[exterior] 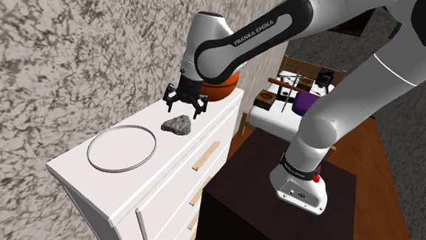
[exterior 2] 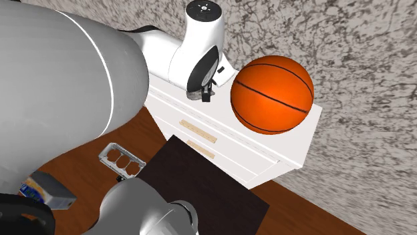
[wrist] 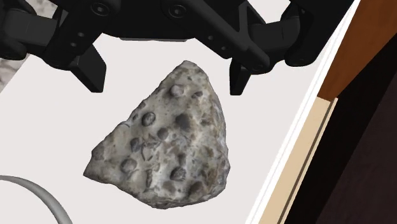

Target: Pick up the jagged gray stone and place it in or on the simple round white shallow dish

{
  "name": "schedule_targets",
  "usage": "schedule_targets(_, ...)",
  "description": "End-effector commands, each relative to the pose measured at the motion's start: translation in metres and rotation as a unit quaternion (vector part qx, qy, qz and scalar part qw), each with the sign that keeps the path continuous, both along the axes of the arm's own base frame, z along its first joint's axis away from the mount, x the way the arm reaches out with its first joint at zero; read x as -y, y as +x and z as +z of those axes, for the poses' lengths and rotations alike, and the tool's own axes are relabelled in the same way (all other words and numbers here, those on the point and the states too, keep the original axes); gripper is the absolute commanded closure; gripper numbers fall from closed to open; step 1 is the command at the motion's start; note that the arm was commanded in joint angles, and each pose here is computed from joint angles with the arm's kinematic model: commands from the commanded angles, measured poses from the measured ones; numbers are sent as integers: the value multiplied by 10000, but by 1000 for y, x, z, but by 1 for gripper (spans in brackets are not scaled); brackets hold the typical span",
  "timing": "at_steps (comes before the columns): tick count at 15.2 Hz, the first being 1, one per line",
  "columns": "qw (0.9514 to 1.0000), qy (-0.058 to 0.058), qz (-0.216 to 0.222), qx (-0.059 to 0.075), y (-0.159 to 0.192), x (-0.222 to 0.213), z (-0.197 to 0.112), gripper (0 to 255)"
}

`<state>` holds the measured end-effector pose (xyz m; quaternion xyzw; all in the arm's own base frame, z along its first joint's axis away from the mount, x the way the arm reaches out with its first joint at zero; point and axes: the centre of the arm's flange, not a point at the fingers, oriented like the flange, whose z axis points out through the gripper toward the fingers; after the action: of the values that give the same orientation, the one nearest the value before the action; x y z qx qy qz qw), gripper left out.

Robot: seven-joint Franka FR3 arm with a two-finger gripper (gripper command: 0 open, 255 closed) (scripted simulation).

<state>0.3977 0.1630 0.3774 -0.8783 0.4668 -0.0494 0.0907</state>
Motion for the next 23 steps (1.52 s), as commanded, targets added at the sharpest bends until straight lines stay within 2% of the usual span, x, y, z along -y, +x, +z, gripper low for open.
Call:
schedule_targets(1,10000,2,-2,4,3,-1,-14,0)
schedule_targets(9,10000,2,-2,3,3,-1,-14,0)
schedule_targets(10,10000,2,-2,3,3,-1,-14,255)
schedule_targets(19,10000,2,-2,4,3,-1,-14,255)
schedule_targets(23,10000,2,-2,4,3,-1,7,255)
